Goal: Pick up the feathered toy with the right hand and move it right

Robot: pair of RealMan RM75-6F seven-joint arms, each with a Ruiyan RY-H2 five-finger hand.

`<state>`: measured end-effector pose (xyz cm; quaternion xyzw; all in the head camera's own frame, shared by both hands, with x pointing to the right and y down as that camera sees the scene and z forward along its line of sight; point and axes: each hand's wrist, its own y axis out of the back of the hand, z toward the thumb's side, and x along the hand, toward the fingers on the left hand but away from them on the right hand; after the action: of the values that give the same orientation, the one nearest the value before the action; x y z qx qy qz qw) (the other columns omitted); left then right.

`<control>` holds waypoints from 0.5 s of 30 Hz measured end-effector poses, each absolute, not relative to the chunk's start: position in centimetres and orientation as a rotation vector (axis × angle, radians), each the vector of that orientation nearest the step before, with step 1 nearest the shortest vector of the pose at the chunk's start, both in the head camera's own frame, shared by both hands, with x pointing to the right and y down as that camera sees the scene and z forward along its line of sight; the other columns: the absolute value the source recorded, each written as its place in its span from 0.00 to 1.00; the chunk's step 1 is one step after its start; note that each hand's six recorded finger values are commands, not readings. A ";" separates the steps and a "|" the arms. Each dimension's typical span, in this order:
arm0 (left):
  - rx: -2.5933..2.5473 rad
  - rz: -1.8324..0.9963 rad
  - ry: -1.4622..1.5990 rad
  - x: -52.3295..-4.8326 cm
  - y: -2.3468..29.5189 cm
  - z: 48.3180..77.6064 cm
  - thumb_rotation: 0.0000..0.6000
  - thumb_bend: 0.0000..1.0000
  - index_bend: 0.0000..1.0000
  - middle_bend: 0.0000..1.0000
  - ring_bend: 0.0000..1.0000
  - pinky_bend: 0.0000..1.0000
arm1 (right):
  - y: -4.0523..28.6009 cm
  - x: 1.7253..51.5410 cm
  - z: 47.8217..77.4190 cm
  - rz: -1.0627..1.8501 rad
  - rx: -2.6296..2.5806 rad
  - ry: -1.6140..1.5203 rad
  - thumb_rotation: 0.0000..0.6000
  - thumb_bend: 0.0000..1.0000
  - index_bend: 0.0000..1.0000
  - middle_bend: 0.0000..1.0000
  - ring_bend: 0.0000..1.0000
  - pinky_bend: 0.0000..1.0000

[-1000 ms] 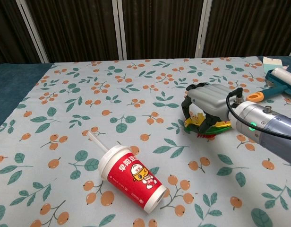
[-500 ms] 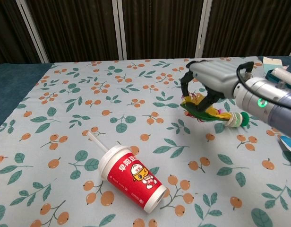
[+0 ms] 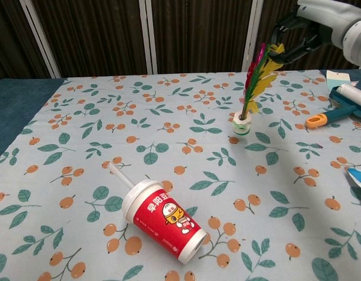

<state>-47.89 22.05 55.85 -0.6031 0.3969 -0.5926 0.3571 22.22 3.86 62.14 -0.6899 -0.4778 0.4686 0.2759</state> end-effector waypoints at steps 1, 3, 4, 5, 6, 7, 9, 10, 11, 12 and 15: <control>-1.557 -1.530 1.025 -47.9 22.0 55.9 0.92 0.15 0.13 0.00 0.00 0.00 | 3.7 22.7 62.0 1.264 -1.852 -1.301 1.00 0.43 0.64 0.35 0.00 0.00; -1.556 -1.530 1.025 -47.9 22.0 55.9 0.92 0.15 0.13 0.00 0.00 0.00 | 3.5 23.4 62.0 1.279 -1.847 -1.318 1.00 0.43 0.64 0.35 0.00 0.00; -1.556 -1.530 1.025 -47.9 22.0 55.9 0.92 0.15 0.13 0.00 0.00 0.00 | 3.6 23.6 62.0 1.285 -1.847 -1.317 1.00 0.43 0.64 0.35 0.00 0.00; -1.556 -1.530 1.024 -47.9 22.0 55.9 0.92 0.15 0.13 0.00 0.00 0.00 | 3.7 23.7 62.1 1.290 -1.847 -1.314 1.00 0.43 0.64 0.35 0.00 0.00; -1.556 -1.530 1.024 -47.9 22.0 55.9 0.92 0.15 0.13 0.00 0.00 0.00 | 3.8 23.8 62.3 1.296 -1.848 -1.311 1.00 0.43 0.64 0.35 0.00 0.00; -1.556 -1.530 1.024 -47.9 22.1 55.9 0.92 0.15 0.13 0.00 0.00 0.00 | 3.9 23.9 62.4 1.301 -1.849 -1.308 1.00 0.43 0.64 0.35 0.00 0.00; -1.555 -1.530 1.025 -47.9 22.1 55.9 0.92 0.15 0.13 0.00 0.00 0.00 | 4.1 24.0 62.8 1.312 -1.853 -1.301 1.00 0.43 0.64 0.35 0.00 0.00; -1.555 -1.530 1.025 -47.9 22.1 55.9 0.92 0.15 0.13 0.00 0.00 0.00 | 4.2 24.0 62.9 1.317 -1.855 -1.299 1.00 0.43 0.64 0.35 0.00 0.00; -1.555 -1.530 1.025 -47.9 22.0 55.9 0.92 0.15 0.13 0.00 0.00 0.00 | 4.3 24.0 63.1 1.320 -1.856 -1.298 1.00 0.43 0.64 0.35 0.00 0.00; -1.555 -1.531 1.025 -47.9 22.1 55.9 0.92 0.15 0.13 0.00 0.00 0.00 | 4.4 24.0 63.3 1.324 -1.857 -1.297 1.00 0.43 0.64 0.35 0.00 0.00; -1.557 -1.530 1.026 -47.9 22.1 55.9 0.92 0.15 0.13 0.00 0.00 0.00 | 4.5 24.1 63.6 1.332 -1.853 -1.299 1.00 0.43 0.64 0.35 0.00 0.00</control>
<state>-47.92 22.05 55.87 -0.6029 0.3973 -0.5927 0.3568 24.14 4.47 63.57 -0.6823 -0.4783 0.4904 0.2552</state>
